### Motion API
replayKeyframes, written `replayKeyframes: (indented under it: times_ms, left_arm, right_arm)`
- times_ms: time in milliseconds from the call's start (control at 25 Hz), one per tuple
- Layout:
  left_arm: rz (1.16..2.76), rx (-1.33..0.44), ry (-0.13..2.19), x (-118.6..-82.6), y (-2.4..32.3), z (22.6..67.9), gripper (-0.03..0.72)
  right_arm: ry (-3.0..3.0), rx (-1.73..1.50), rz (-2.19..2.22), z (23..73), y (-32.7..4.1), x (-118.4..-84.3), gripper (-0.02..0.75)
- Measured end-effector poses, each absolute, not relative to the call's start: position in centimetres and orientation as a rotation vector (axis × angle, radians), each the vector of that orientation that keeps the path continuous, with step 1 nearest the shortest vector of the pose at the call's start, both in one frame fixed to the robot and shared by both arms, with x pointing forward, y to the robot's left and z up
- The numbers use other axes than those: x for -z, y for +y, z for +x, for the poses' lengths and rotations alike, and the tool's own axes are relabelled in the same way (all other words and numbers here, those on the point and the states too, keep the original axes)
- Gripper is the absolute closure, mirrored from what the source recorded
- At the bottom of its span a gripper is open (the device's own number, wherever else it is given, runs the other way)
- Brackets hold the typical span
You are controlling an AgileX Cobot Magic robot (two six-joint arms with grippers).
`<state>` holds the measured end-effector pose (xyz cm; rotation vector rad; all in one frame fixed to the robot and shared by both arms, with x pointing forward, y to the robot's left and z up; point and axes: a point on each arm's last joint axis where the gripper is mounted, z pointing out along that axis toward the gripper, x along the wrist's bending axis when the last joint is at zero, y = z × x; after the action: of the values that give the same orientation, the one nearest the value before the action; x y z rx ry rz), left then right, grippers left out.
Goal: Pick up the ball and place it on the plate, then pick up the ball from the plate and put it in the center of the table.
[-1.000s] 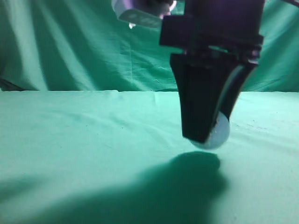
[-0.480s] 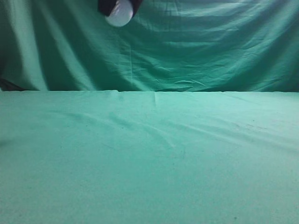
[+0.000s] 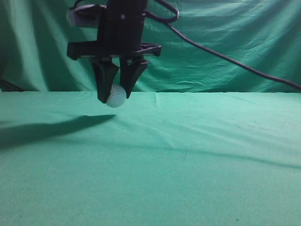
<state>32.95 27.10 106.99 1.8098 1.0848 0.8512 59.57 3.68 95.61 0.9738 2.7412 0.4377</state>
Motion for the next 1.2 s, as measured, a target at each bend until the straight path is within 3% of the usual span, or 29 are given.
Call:
replayKeyframes:
  times_ms: [200,400,600,800,920,1000,1200]
  left_arm:
    - [1.811,-0.85,1.085,-107.0,27.1,32.9,0.688]
    - [1.811,-0.85,1.085,-107.0,27.1,32.9,0.688]
    - [1.811,-0.85,1.085,-107.0,27.1,32.9,0.688]
    - [1.803,-0.858,1.083,-107.1,27.1,33.0,0.688]
    - [1.8,-0.852,1.089,-107.0,27.1,33.0,0.688]
    - [1.791,-0.836,1.107,-107.0,27.1,33.0,0.688]
    - [1.765,-0.807,1.11,-107.1,27.0,32.3,0.688]
  right_arm:
    - [2.741,-0.45,0.977,59.8,4.0,-94.8,0.41]
    - [2.747,-0.445,0.982,59.8,4.1,-94.6,0.206]
    - [2.732,-0.464,0.985,59.8,4.0,-99.1,0.197]
    - [2.639,-0.63,0.965,57.7,1.9,-109.7,0.527]
    - [2.588,-0.715,0.952,55.5,-0.2,-115.0,0.685]
    - [2.546,-0.776,0.945,54.1,-1.7,-117.9,0.738]
    - [2.411,-0.964,0.91,49.6,-6.2,-125.0,0.738]
